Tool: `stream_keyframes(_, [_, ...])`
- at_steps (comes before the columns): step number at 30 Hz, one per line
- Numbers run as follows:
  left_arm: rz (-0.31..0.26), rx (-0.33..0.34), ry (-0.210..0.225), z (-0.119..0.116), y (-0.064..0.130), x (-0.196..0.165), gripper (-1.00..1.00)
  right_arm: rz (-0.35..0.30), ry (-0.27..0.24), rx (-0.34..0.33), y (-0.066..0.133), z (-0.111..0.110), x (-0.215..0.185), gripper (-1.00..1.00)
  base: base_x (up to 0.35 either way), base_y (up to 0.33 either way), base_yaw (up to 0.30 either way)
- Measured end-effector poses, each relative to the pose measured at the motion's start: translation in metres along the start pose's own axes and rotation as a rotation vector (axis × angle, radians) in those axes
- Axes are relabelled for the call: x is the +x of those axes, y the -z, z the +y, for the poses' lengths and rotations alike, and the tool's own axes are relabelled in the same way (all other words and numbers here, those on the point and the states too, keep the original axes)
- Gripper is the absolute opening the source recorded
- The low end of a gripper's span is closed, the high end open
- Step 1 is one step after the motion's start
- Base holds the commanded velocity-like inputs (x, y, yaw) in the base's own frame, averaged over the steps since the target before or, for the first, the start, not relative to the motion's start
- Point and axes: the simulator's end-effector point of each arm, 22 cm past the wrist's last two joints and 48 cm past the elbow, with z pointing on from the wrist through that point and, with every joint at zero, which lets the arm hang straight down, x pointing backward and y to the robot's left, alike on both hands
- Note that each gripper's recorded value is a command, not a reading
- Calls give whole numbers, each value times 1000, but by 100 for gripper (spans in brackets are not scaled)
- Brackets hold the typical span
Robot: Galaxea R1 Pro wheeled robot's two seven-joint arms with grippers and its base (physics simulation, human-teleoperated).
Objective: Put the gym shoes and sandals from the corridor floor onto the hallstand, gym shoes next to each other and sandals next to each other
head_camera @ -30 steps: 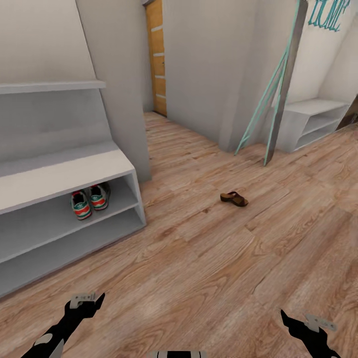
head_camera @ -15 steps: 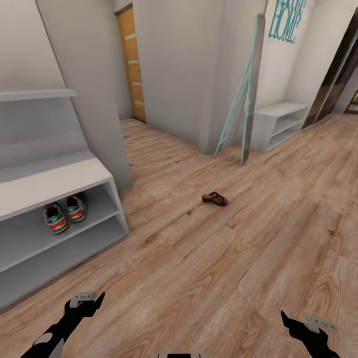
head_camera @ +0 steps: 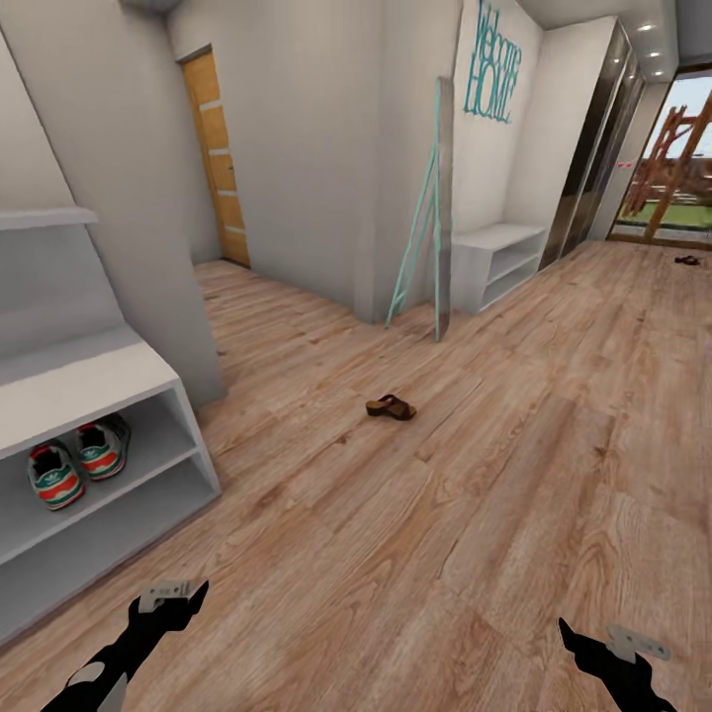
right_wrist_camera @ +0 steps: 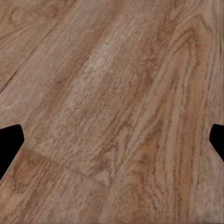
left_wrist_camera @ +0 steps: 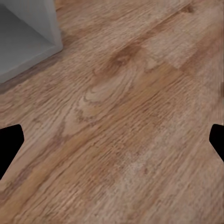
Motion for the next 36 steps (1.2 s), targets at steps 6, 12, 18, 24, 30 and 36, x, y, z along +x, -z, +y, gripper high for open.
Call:
stream_keyframes(6, [-23,1,0,-1,3,-13,100,-23,-6,-5,2,2,-12,100,0,0,-268])
stream_keyframes(12, [-27,2,0,-1,5,-22,100,-27,-7,-6,6,3,-20,100,0,0,-268])
stream_keyframes(18, [-27,1,-1,-1,5,-22,100,-25,-6,-6,6,3,-19,100,0,0,-268])
stream_keyframes(24, [-28,1,-1,0,5,-22,100,-24,-6,-6,7,3,-19,100,0,0,-268])
stream_keyframes(30, [-27,2,-2,-1,5,-22,100,-24,-6,-6,7,3,-19,100,0,0,-268])
stream_keyframes(36, [-29,0,-2,0,5,-23,100,-24,-6,-6,7,3,-18,100,1,0,-268])
